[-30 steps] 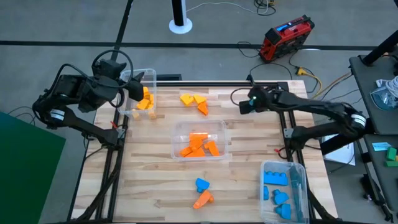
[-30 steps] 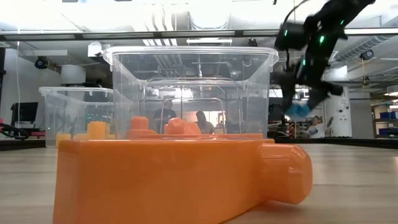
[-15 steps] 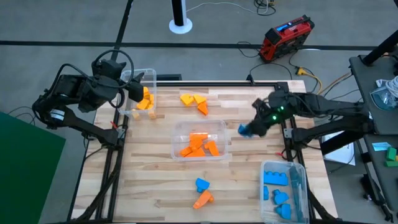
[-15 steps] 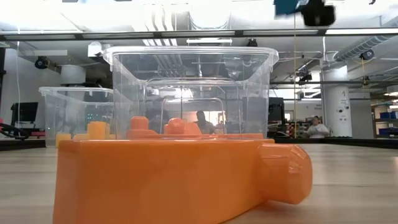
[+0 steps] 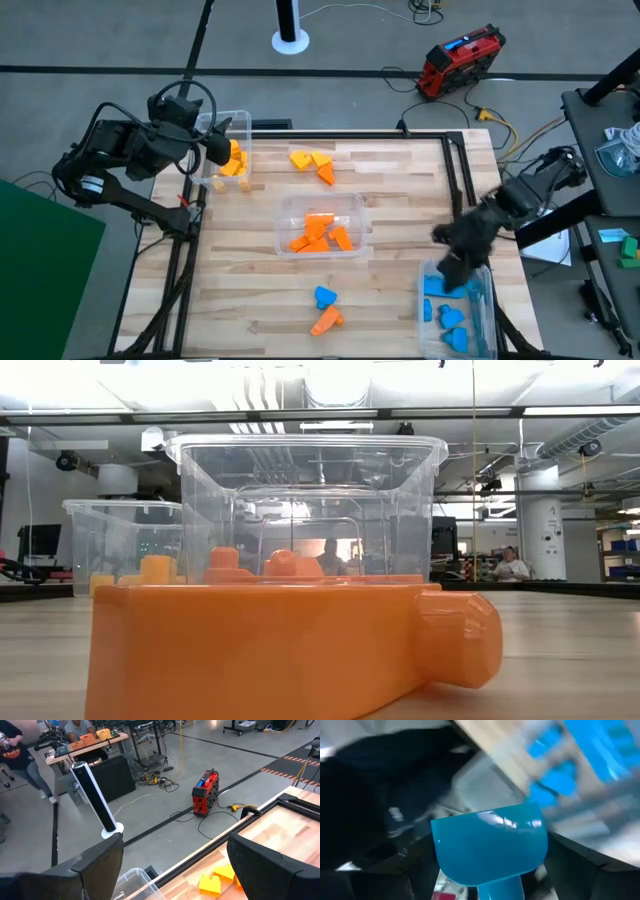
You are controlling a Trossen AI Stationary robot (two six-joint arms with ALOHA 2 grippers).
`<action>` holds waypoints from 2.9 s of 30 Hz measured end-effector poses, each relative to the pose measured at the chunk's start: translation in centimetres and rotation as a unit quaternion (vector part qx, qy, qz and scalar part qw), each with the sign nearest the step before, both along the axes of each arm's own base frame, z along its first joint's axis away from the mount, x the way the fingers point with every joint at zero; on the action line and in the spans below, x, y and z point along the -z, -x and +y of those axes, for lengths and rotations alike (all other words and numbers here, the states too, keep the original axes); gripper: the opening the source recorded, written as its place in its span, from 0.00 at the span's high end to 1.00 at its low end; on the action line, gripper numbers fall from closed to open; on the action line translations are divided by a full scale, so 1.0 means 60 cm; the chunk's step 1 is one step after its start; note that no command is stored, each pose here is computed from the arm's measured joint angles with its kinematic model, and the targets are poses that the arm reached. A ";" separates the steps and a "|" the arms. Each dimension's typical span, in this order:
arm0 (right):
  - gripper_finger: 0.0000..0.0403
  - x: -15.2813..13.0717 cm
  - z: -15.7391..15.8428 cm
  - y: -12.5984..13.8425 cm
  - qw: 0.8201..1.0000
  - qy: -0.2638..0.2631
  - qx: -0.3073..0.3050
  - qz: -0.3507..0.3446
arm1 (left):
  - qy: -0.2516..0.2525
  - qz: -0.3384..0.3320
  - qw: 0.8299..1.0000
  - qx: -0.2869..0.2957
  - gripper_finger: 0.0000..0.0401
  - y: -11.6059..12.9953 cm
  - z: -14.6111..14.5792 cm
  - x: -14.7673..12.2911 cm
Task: Sort blocks
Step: Put the blue game piece into the bottom right transparent bin, then put the orange game piece into the middle transparent bin
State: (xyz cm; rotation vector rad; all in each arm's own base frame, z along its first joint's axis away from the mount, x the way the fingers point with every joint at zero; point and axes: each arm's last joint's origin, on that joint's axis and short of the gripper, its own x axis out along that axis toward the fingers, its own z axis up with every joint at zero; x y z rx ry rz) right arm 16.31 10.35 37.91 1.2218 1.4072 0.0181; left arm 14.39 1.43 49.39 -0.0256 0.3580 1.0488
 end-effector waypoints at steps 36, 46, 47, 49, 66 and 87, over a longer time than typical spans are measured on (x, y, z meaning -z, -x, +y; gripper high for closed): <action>0.44 0.119 0.023 -0.147 0.977 0.209 0.045 0.024 | 0.056 0.006 0.996 0.071 0.19 -0.005 -0.005 0.005; 0.73 0.170 0.057 -0.206 0.964 0.239 -0.042 0.109 | 0.156 0.047 0.970 0.179 0.19 -0.004 -0.016 0.020; 0.76 0.167 0.061 -0.210 0.964 0.239 -0.052 0.101 | 0.170 0.048 0.967 0.184 0.19 -0.004 -0.017 0.022; 0.81 0.160 0.064 -0.218 0.963 0.247 -0.067 0.080 | 0.206 0.047 0.958 0.195 0.19 -0.005 -0.021 0.027; 0.97 0.018 -0.003 -0.139 0.885 0.445 0.011 -0.138 | 0.442 0.034 0.878 0.180 0.19 -0.082 -0.158 0.105; 0.97 -0.028 -0.032 -0.085 0.863 0.467 0.033 -0.188 | 0.480 0.136 0.844 0.198 0.19 -0.186 -0.388 0.253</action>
